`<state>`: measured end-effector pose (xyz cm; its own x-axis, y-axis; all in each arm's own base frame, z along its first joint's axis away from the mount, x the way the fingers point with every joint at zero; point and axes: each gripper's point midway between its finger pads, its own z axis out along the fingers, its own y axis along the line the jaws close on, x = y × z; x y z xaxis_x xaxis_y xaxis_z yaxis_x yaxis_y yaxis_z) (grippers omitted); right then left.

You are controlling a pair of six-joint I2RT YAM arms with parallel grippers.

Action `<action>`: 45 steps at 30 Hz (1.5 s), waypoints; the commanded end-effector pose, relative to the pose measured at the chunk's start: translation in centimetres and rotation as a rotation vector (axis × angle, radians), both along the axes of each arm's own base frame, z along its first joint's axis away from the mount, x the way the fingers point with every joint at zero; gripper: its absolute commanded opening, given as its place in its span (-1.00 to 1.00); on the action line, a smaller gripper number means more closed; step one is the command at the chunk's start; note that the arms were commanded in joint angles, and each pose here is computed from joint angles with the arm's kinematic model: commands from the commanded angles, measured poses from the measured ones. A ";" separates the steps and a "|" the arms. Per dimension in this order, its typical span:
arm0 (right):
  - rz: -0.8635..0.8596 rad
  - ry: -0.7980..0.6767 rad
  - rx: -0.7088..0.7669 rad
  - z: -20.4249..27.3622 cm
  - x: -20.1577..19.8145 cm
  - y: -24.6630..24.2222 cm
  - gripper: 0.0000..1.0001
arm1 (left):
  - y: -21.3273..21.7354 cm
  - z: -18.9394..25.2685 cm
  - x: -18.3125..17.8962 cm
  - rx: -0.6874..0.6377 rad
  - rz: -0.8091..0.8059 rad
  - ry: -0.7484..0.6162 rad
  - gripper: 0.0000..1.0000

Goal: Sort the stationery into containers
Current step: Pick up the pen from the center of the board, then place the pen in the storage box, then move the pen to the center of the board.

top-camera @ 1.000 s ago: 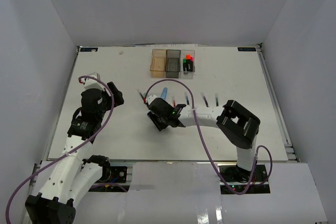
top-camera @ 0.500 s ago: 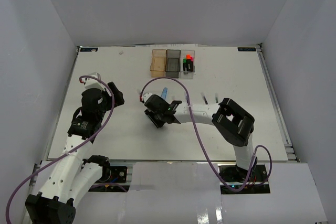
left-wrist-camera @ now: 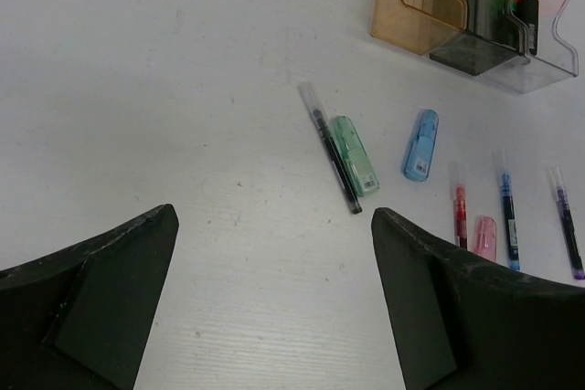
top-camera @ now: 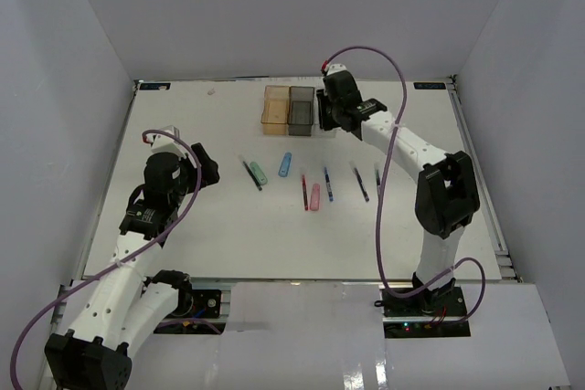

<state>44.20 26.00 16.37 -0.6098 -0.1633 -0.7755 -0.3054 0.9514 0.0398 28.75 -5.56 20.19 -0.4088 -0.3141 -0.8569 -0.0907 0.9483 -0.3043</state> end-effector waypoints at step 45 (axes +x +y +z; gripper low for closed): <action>-0.046 -0.406 0.248 6.7 -17.8 -14.5 0.70 | -8.2 -10.9 6.1 -0.089 0.074 0.477 0.71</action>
<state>26.38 11.92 22.60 -0.3148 0.0600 -0.9473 -0.3023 0.9397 0.1600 32.98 -13.70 7.92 -0.7721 -0.3766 -0.5118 -0.2590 0.9220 -0.2877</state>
